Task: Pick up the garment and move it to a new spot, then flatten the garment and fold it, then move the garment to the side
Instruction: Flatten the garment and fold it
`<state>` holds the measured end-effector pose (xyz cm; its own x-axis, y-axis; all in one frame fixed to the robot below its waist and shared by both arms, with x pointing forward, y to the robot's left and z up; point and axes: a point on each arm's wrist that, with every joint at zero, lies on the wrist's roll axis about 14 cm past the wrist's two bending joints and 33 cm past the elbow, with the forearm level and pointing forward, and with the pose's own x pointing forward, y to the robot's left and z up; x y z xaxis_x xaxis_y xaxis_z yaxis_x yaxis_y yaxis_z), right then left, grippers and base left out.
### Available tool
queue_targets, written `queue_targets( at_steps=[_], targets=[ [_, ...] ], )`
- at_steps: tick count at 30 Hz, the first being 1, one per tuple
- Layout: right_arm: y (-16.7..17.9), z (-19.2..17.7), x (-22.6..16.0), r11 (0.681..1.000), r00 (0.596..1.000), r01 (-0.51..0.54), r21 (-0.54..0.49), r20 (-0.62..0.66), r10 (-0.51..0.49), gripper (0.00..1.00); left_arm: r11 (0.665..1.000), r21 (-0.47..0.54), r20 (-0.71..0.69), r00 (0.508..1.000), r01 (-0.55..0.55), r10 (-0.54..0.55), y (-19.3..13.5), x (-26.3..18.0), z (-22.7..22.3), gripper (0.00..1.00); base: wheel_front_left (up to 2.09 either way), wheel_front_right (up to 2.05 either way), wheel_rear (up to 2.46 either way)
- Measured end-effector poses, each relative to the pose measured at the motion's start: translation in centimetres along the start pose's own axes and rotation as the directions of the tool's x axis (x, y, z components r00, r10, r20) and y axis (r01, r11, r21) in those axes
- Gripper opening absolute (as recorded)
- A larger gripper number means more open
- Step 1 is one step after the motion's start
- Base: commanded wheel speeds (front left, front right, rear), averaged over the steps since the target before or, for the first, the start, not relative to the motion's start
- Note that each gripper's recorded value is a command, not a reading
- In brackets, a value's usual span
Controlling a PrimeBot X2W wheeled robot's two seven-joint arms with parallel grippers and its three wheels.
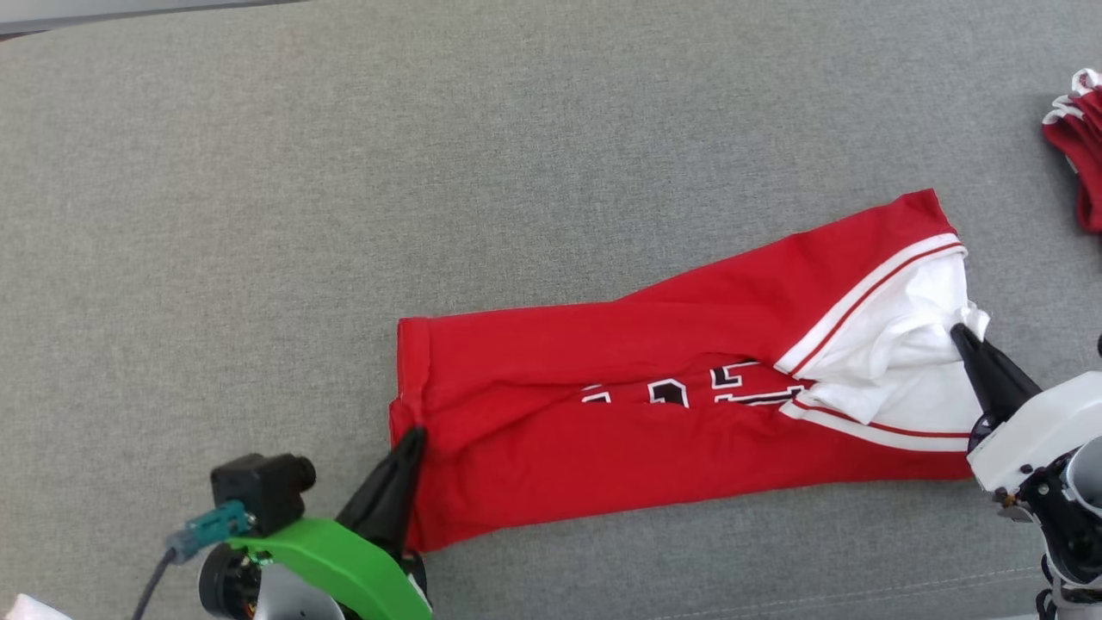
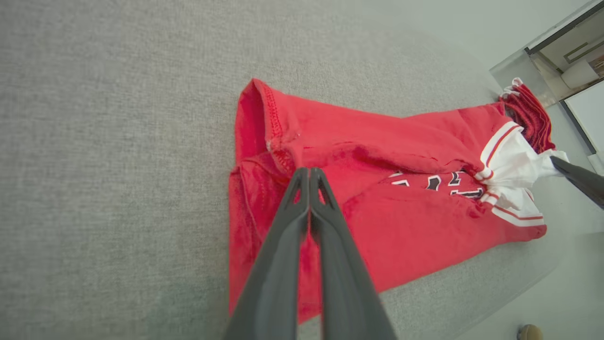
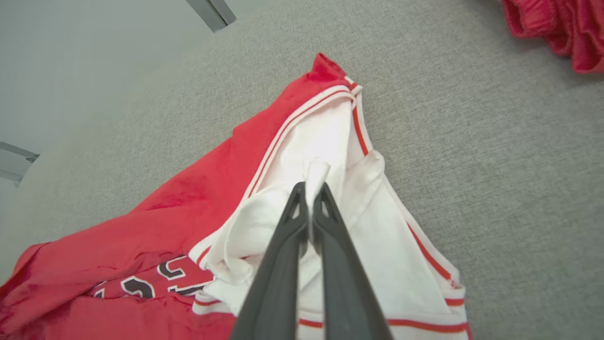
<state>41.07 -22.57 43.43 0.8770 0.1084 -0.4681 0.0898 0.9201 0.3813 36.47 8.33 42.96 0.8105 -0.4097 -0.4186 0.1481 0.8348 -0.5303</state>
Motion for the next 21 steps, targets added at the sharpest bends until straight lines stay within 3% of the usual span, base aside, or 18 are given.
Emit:
queue_targets(
  at_steps=[1,2,5,7,11,16,21],
  targets=[
    [-0.2,-0.4,0.0,1.000,1.000,0.009,-0.016,-0.016,-0.009,1.00,1.000,0.006,-0.025,1.000,-0.003,0.004,0.1,-0.1,-0.8,0.84,0.00,0.00,0.00],
    [-0.6,-0.8,-0.1,0.999,0.999,0.024,-0.047,-0.037,-0.026,1.00,0.999,0.031,-0.057,0.998,-0.018,0.019,0.6,-0.3,-1.8,1.00,0.00,0.00,0.00],
    [-1.5,-0.5,-0.3,0.995,0.998,0.053,-0.082,-0.037,-0.056,1.00,0.998,0.046,-0.035,0.998,-0.049,0.051,1.3,-0.7,-2.4,1.00,0.00,0.00,0.00],
    [-1.7,0.8,0.0,0.992,0.998,0.064,-0.111,-0.010,-0.066,1.00,0.998,0.024,0.061,0.996,-0.065,0.063,1.2,-0.5,-1.2,1.00,0.00,0.00,0.00],
    [-2.4,2.0,0.9,0.981,0.995,0.090,-0.171,-0.024,-0.095,1.00,0.992,0.075,0.219,0.972,-0.105,0.086,1.8,-0.7,1.0,1.00,0.00,0.00,0.00],
    [-3.5,-0.1,2.6,0.964,0.978,0.113,-0.242,-0.144,-0.151,1.00,0.978,0.132,0.312,0.943,-0.163,0.115,2.5,-0.6,1.7,1.00,0.00,0.00,0.00],
    [-3.7,-3.1,4.3,0.969,0.952,0.111,-0.221,-0.255,-0.168,1.00,0.971,0.124,0.336,0.929,-0.204,0.153,3.4,-0.5,1.6,1.00,0.00,0.00,0.00]
  ],
)
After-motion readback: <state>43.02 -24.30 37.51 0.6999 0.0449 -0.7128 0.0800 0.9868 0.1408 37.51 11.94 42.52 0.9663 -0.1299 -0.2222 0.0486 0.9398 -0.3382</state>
